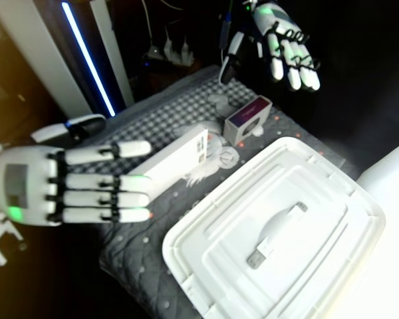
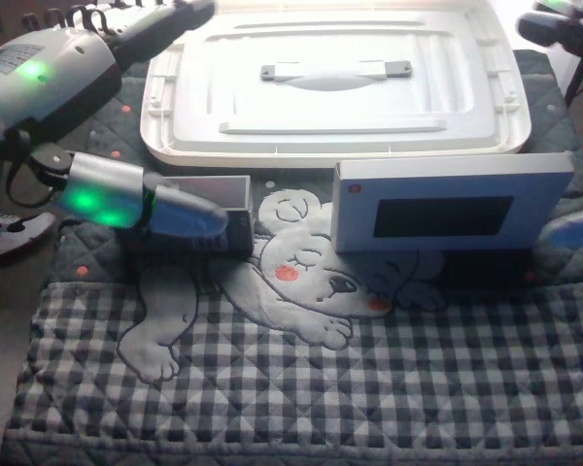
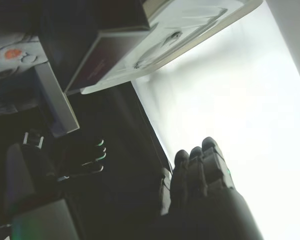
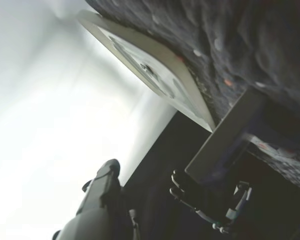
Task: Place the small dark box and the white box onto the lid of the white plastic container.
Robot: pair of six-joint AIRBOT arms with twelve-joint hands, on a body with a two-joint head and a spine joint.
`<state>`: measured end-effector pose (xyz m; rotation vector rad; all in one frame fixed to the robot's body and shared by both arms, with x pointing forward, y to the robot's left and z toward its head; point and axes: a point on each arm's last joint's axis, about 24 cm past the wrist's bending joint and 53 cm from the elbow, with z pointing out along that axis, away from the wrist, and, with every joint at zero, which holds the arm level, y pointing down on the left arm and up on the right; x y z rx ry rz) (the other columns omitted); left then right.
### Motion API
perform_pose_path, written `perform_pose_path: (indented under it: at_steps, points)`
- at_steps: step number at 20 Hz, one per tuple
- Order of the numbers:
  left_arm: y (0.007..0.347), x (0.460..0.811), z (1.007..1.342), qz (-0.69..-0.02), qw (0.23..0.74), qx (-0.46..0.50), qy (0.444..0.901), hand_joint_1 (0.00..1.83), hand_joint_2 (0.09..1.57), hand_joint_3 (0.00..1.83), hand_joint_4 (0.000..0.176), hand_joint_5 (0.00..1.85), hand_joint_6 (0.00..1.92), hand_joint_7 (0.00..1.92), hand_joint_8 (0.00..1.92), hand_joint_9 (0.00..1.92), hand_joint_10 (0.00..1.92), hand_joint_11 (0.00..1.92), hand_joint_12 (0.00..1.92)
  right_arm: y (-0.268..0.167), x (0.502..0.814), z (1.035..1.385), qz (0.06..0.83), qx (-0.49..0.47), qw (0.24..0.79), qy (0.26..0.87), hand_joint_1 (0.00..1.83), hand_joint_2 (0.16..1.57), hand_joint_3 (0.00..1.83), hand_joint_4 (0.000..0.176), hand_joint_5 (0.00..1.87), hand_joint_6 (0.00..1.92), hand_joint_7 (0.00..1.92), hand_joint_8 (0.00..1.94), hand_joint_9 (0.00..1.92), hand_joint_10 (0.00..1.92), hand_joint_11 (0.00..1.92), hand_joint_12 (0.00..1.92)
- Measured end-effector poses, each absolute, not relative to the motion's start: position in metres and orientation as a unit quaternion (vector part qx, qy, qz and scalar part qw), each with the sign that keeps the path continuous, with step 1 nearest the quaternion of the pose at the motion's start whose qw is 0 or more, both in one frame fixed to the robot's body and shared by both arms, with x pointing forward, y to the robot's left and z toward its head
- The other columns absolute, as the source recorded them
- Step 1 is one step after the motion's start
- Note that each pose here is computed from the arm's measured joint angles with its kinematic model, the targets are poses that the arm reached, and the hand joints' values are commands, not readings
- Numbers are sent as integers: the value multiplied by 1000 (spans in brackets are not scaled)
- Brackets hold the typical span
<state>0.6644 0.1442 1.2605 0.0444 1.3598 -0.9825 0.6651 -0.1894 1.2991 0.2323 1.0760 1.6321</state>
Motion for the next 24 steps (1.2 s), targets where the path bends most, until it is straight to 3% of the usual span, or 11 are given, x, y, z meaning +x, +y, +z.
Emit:
perform_pose_path:
  at_steps: [4,6,7,10,13,14,15,17,20,22,24]
  points:
    - [138,667,1255,-436,664,24,607,722,742,0,40,99,3,96,3,106,7,0,202,-165,668,1288,692,84,536,476,777,552,0,0,201,4,66,2,12,5,0,121]
    - [134,670,1248,-434,659,24,614,707,744,2,15,122,1,125,2,139,1,1,336,-162,672,1281,684,83,534,489,749,546,0,0,202,3,39,0,11,2,1,95]
    - [132,671,1244,-433,655,24,619,739,740,0,26,136,3,141,4,143,1,0,257,-163,675,1282,682,85,536,490,792,551,0,0,207,4,47,4,35,11,39,112]
    - [125,676,1231,-429,642,27,635,788,756,5,0,162,1,204,1,186,1,0,322,-157,684,1282,679,91,535,495,820,576,0,0,165,0,99,18,59,15,55,122]
    - [124,682,1216,-418,628,25,655,756,755,2,0,195,4,214,3,116,10,0,238,-133,688,1280,682,78,523,505,801,636,0,0,179,4,127,5,73,3,57,141]
    - [124,684,1213,-413,626,28,660,736,751,0,8,184,4,195,5,88,3,0,130,-128,689,1277,681,75,520,510,795,627,0,0,166,0,131,5,73,3,55,141]
    - [125,687,1209,-412,624,23,664,702,746,0,47,164,2,157,3,56,2,0,39,-124,690,1276,680,74,518,513,801,633,0,0,162,0,130,4,69,0,46,139]
    - [123,692,1200,-407,616,19,674,677,716,0,71,211,16,178,11,68,8,0,4,-122,693,1272,677,75,517,519,849,632,0,4,173,5,160,13,113,16,29,136]
    - [115,693,1191,-408,606,21,683,695,688,0,83,270,7,254,9,159,22,82,43,-119,699,1267,675,83,514,523,852,640,3,22,199,3,220,7,173,10,57,176]
    - [111,696,1185,-407,601,22,688,720,719,1,30,327,7,320,11,262,6,3,502,-115,699,1263,675,85,509,528,805,645,0,52,302,6,284,2,215,0,10,486]
    - [110,697,1179,-403,595,22,695,813,814,11,0,391,9,410,12,352,14,0,647,-112,698,1262,676,83,507,529,802,639,0,36,443,16,312,3,160,7,0,319]
